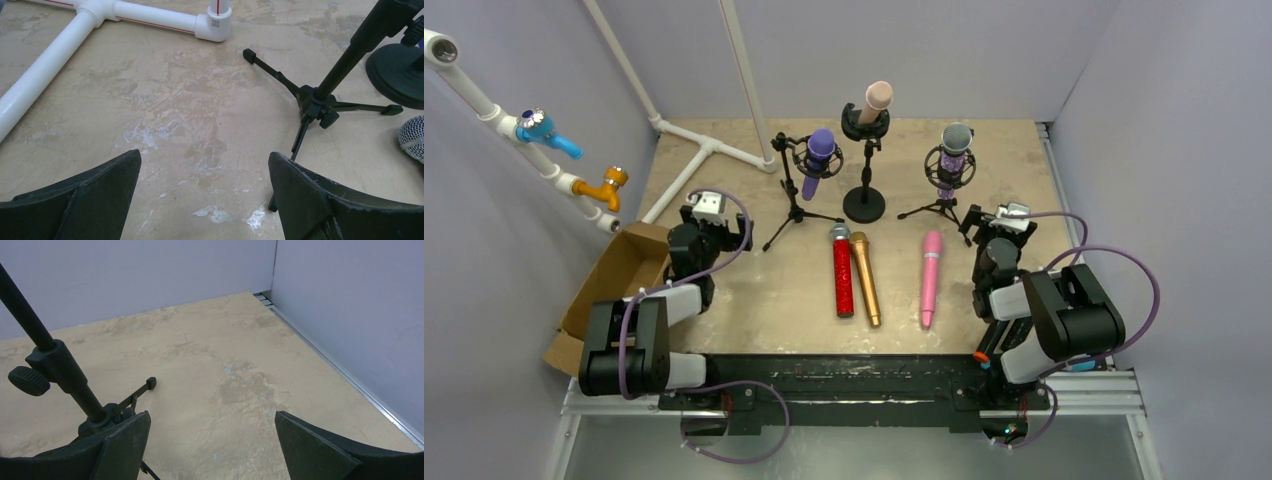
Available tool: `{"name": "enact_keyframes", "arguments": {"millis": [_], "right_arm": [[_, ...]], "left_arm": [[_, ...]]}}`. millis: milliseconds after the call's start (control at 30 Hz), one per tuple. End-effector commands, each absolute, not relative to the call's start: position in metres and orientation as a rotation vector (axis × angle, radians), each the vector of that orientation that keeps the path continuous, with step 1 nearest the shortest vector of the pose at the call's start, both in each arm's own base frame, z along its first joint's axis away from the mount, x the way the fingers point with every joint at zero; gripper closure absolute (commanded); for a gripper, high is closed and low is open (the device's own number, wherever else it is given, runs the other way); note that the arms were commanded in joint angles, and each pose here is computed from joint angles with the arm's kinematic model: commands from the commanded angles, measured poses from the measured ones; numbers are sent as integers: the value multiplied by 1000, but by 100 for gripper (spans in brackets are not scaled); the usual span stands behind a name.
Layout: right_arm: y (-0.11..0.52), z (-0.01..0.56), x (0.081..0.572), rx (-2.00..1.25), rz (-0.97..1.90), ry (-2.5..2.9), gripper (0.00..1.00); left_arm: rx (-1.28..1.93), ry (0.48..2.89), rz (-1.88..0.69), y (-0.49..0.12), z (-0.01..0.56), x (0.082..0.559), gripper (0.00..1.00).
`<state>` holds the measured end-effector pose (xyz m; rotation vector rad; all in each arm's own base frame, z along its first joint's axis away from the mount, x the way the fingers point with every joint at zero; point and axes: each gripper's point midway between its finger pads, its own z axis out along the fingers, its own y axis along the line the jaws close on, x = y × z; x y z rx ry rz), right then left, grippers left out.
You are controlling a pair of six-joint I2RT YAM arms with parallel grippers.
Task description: Attach the microphones to the stand
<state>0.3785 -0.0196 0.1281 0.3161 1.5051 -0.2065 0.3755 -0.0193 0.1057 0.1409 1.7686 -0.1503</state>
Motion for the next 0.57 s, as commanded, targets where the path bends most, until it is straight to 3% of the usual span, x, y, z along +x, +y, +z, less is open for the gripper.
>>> {"name": "enact_keyframes", "arguments": {"millis": [0, 533], "right_arm": [[-18, 143, 382, 325, -174, 1455, 1], [-19, 144, 382, 327, -177, 1452, 1]], "left_arm": [[148, 1683, -109, -15, 120, 379, 0], [147, 1688, -109, -15, 119, 380, 0]]}}
